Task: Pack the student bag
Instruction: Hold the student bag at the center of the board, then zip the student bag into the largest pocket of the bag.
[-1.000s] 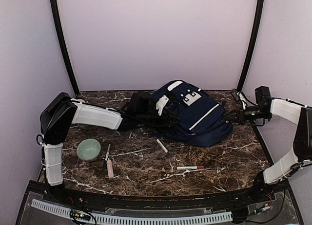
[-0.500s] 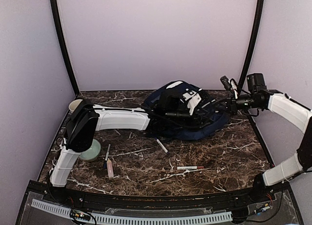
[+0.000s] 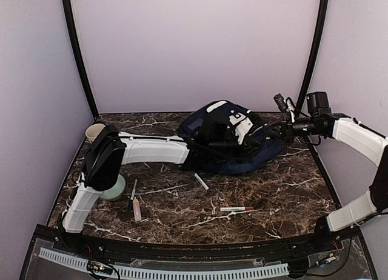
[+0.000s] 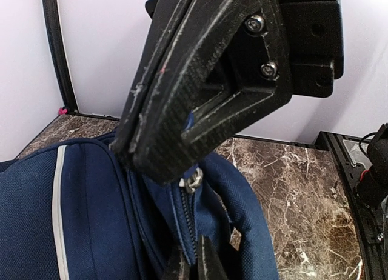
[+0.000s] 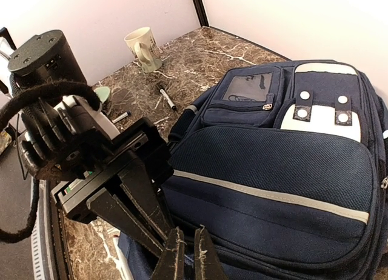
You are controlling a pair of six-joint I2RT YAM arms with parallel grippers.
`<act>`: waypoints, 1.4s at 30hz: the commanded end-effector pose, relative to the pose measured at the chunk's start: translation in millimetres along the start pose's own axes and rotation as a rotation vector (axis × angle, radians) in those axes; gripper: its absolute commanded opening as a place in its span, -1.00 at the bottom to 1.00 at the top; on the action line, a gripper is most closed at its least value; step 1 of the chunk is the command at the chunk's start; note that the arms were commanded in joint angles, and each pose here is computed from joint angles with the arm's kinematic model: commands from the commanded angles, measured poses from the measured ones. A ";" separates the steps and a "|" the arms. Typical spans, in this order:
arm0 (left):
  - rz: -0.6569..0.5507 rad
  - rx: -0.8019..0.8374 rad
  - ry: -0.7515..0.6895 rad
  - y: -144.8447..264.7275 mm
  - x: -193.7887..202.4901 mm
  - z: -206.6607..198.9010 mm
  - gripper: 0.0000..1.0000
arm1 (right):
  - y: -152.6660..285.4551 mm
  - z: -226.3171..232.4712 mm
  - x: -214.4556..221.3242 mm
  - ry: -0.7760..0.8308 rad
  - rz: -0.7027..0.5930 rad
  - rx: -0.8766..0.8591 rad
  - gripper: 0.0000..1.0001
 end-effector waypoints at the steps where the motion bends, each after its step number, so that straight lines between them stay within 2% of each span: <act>1: -0.045 -0.109 -0.044 24.1 -33.8 18.3 -1.00 | 23.7 -6.3 -13.1 0.038 -0.102 -0.031 -1.00; 10: -0.039 -0.094 -0.065 46.5 -44.6 10.5 -1.00 | 68.4 -74.4 -9.2 -0.094 -0.222 0.084 -1.00; 17: -0.030 -0.063 -0.056 64.0 -45.5 0.4 -1.00 | 92.5 -120.0 -14.6 -0.246 -0.339 0.086 -1.00; 28: -0.018 -0.072 -0.095 80.4 -52.1 -2.6 -1.00 | 110.4 -160.4 1.8 -0.442 -0.446 0.091 -1.00; 42: 0.014 -0.055 -0.116 83.7 -47.2 -6.1 -1.00 | 130.0 -176.0 5.7 -0.453 -0.493 0.159 -1.00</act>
Point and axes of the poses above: each gripper's point midway between its finger pads, its own y axis back along the fingers, its own z axis along the line the jaws close on, x = y × z, the point moved 4 cm from there along y, back along the fingers, and after that the axes turned 9 degrees about -y, right-handed, at the moved point
